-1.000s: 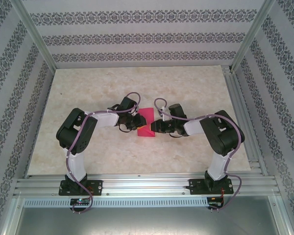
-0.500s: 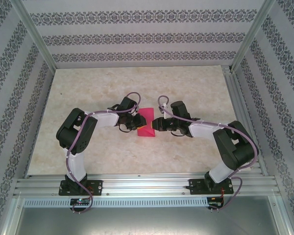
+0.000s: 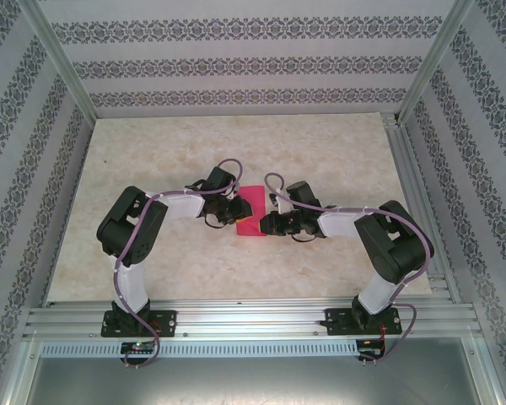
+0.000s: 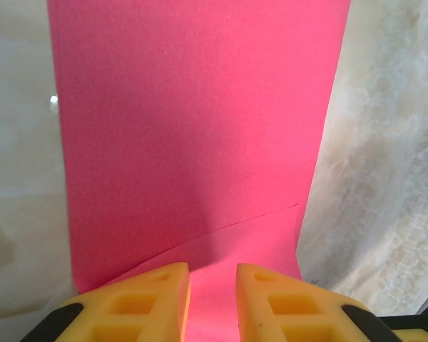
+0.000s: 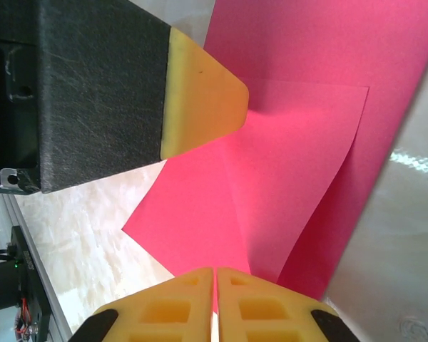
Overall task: Fold a paper plane with a square sheet of paper (pick it up from the middle)
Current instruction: Fold the triangle a second time at the center of the table.
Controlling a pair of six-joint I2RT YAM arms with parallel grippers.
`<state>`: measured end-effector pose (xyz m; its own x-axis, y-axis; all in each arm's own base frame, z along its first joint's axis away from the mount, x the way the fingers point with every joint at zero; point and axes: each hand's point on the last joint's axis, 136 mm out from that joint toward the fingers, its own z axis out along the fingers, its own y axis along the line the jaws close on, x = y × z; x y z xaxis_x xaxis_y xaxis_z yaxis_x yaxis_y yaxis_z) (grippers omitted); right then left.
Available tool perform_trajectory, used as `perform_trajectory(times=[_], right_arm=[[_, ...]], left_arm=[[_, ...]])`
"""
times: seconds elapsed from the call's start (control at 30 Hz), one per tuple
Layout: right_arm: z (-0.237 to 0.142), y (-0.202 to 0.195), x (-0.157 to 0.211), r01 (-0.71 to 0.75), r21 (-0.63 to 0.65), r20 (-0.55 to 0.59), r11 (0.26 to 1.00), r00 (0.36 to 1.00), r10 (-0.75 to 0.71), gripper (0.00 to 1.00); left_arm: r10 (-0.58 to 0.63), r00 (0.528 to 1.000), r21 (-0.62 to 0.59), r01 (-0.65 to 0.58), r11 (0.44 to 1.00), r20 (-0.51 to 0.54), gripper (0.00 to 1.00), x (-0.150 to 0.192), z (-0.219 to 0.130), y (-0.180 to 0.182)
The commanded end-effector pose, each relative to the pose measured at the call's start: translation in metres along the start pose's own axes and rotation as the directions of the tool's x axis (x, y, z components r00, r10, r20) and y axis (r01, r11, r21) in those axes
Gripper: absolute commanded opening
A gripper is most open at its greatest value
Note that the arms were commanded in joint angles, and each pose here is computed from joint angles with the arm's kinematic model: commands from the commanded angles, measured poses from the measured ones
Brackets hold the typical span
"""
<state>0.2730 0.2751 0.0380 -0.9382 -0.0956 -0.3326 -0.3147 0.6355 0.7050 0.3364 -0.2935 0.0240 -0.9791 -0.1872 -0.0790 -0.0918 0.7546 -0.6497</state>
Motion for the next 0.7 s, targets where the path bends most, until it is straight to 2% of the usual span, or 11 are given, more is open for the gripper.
perform_trajectory(times=[0.0,0.67], right_arm=[[0.006,-0.002,0.007,-0.012,-0.003,-0.030,1.000,0.999,0.012,0.10],[0.014,-0.032,0.039,-0.079,0.075,-0.105,0.994,0.991,0.087,0.12]], left_arm=[[0.014,1.000,-0.050,-0.016,0.999,-0.027,0.27,0.008,0.008,0.011],[0.020,0.999,-0.043,-0.022,0.999,-0.037,0.27,0.008,0.009,0.009]])
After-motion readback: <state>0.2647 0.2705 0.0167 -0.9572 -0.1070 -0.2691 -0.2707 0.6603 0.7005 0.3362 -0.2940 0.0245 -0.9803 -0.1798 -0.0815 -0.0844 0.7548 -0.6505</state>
